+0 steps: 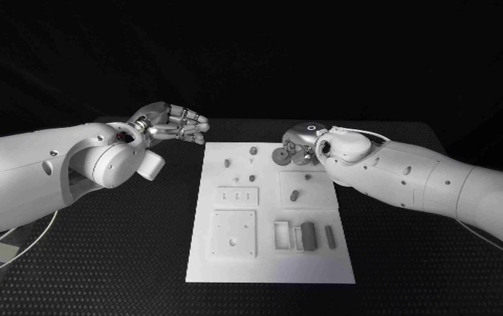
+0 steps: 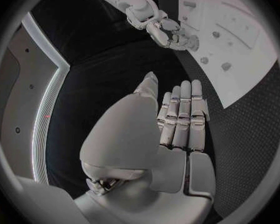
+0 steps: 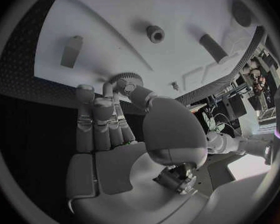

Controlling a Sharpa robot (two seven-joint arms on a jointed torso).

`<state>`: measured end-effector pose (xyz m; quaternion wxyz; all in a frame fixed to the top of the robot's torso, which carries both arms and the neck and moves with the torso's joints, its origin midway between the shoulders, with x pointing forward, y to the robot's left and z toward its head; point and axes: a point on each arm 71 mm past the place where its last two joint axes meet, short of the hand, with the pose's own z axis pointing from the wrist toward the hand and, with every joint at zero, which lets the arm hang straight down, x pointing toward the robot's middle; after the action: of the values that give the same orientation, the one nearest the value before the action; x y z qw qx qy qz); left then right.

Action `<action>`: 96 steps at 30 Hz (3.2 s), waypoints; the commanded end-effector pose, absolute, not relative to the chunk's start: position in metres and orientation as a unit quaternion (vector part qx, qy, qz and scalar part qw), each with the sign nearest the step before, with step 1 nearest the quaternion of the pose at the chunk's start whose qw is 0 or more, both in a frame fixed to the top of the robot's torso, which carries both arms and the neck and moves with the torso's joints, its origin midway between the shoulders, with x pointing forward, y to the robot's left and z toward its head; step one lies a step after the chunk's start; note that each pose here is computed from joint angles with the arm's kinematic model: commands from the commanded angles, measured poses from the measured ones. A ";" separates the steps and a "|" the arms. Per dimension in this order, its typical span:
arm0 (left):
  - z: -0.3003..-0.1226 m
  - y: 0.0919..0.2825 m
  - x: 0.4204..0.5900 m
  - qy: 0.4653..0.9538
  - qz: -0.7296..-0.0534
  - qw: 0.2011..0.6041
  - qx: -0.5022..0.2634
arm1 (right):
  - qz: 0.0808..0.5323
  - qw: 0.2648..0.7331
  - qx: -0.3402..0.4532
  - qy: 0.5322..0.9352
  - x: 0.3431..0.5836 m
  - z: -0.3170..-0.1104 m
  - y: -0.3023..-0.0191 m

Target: Assemble the parts on the task board

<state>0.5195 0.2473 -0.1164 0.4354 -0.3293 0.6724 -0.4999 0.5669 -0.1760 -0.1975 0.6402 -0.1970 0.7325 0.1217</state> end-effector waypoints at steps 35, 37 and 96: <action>-0.115 0.249 0.520 0.672 -0.502 0.436 -0.327 | 0.139 0.668 -0.162 0.712 0.556 -0.187 -0.172; -0.115 0.249 0.520 0.672 -0.502 0.435 -0.326 | 0.141 0.664 -0.163 0.716 0.556 -0.188 -0.170; -0.116 0.248 0.519 0.673 -0.503 0.433 -0.326 | 0.126 0.621 -0.188 0.750 0.562 -0.206 -0.160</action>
<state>0.5199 0.2503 -0.1165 0.4370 -0.3313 0.6720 -0.4976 0.5635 -0.1581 -0.1972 0.6420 -0.1749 0.7338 0.1371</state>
